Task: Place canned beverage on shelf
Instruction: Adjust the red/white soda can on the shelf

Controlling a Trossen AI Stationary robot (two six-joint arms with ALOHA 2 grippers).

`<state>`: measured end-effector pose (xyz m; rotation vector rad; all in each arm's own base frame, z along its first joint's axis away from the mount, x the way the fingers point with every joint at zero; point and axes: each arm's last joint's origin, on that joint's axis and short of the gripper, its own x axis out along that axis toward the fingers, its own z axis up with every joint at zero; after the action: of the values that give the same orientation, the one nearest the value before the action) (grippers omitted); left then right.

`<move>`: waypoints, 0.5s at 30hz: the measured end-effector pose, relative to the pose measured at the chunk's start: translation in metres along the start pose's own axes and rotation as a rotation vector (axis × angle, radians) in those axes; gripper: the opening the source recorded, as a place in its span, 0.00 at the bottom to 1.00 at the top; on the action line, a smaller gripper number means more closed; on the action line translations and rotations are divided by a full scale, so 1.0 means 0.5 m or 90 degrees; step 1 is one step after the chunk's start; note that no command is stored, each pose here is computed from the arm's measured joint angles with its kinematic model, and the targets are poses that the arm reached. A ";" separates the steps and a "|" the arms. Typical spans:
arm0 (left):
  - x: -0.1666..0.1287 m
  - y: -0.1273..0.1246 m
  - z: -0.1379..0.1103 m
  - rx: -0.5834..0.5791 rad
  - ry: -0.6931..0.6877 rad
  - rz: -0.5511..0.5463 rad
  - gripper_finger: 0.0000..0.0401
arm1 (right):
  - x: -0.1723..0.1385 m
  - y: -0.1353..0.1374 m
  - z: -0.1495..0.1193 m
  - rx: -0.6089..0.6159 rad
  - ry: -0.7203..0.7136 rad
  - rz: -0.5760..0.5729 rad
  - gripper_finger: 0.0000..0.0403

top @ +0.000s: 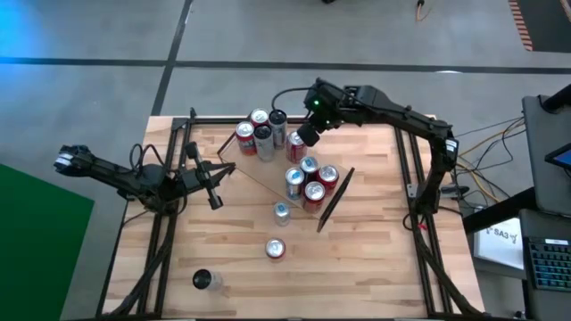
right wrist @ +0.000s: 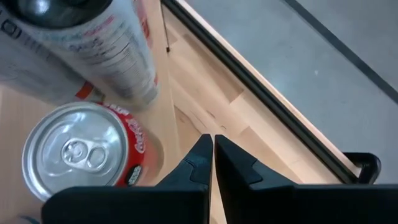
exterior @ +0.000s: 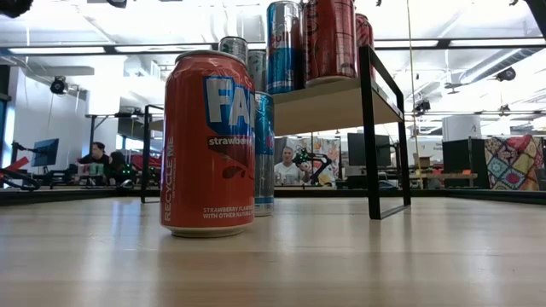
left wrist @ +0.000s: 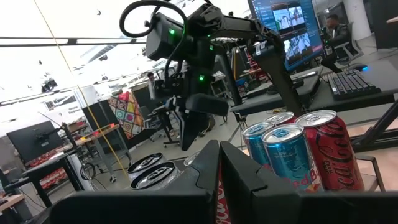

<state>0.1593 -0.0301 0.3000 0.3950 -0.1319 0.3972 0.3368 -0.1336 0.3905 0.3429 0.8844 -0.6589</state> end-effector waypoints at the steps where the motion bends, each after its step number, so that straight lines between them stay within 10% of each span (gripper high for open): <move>1: 0.000 0.000 0.000 0.000 0.000 0.000 0.00 | 0.001 0.000 -0.001 -0.004 0.001 0.000 0.02; 15: 0.000 0.000 0.000 0.000 0.000 0.000 0.00 | 0.012 0.010 0.000 -0.010 -0.003 0.056 0.02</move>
<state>0.1594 -0.0300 0.3000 0.3949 -0.1320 0.3974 0.3429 -0.1323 0.3858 0.3644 0.8650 -0.5705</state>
